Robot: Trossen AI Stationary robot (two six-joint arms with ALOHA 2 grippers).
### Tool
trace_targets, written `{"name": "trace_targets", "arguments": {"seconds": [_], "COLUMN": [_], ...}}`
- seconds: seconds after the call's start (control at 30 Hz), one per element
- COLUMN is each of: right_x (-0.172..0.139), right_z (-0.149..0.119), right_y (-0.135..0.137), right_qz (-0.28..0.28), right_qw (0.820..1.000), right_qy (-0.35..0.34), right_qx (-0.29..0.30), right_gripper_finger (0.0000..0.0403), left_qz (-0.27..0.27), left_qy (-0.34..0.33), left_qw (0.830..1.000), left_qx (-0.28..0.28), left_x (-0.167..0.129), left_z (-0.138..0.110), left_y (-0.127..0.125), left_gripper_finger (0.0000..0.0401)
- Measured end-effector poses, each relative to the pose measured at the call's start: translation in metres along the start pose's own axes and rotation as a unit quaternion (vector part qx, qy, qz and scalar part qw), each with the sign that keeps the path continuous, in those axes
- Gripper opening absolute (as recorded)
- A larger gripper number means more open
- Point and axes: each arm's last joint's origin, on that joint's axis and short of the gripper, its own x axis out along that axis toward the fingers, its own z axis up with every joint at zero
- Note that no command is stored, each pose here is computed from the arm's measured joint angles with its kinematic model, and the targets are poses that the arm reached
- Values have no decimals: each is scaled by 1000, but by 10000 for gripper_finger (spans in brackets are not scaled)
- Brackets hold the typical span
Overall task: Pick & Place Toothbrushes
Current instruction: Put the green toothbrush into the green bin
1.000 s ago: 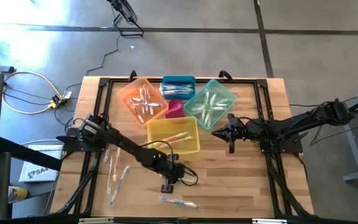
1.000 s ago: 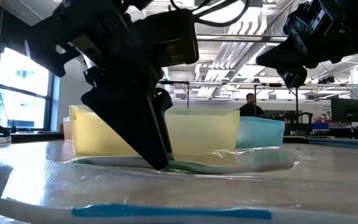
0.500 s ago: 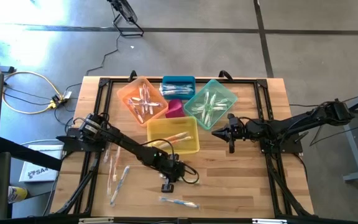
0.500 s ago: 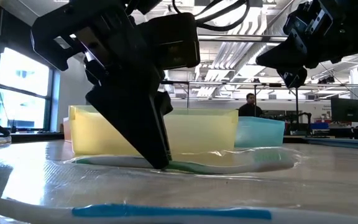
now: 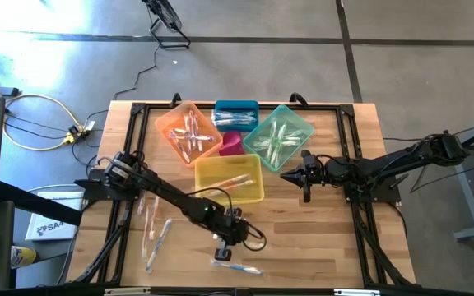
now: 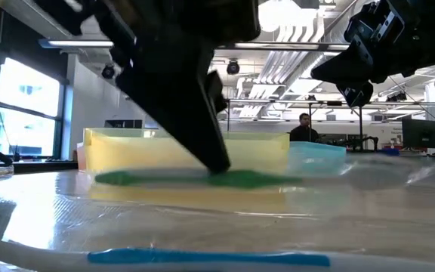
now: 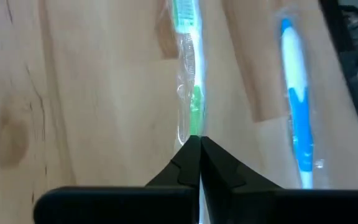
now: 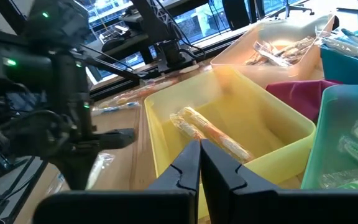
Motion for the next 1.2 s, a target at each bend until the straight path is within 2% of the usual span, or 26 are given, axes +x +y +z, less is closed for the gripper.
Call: {"name": "trace_targets", "arguments": {"seconds": [0.13,0.27,0.33,0.57,0.8,1.1,1.2], "right_x": [0,0,0,0,0,0,0], "right_z": [0,0,0,0,0,0,0], "right_y": [0,0,0,0,0,0,0], "right_qz": [0,0,0,-1,-1,-1,-1], "right_qw": [1000,1000,1000,1000,1000,1000,1000], "right_qy": [0,0,0,2,2,3,3], "right_qx": [0,0,0,1,-6,-17,-17], "right_gripper_finger": [5,5,5,5,5,5,5], "left_qz": [14,15,23,61,75,106,112], "left_qy": [7,14,26,27,4,7,27], "left_qw": [999,995,993,992,995,993,993], "left_qx": [30,101,116,107,64,45,33], "left_x": [-10,-20,-30,-66,-97,-116,-113], "left_z": [14,28,36,58,68,67,56], "left_y": [-8,-12,-7,33,70,102,112], "left_gripper_finger": [1,1,1,0,0,0,0]}}
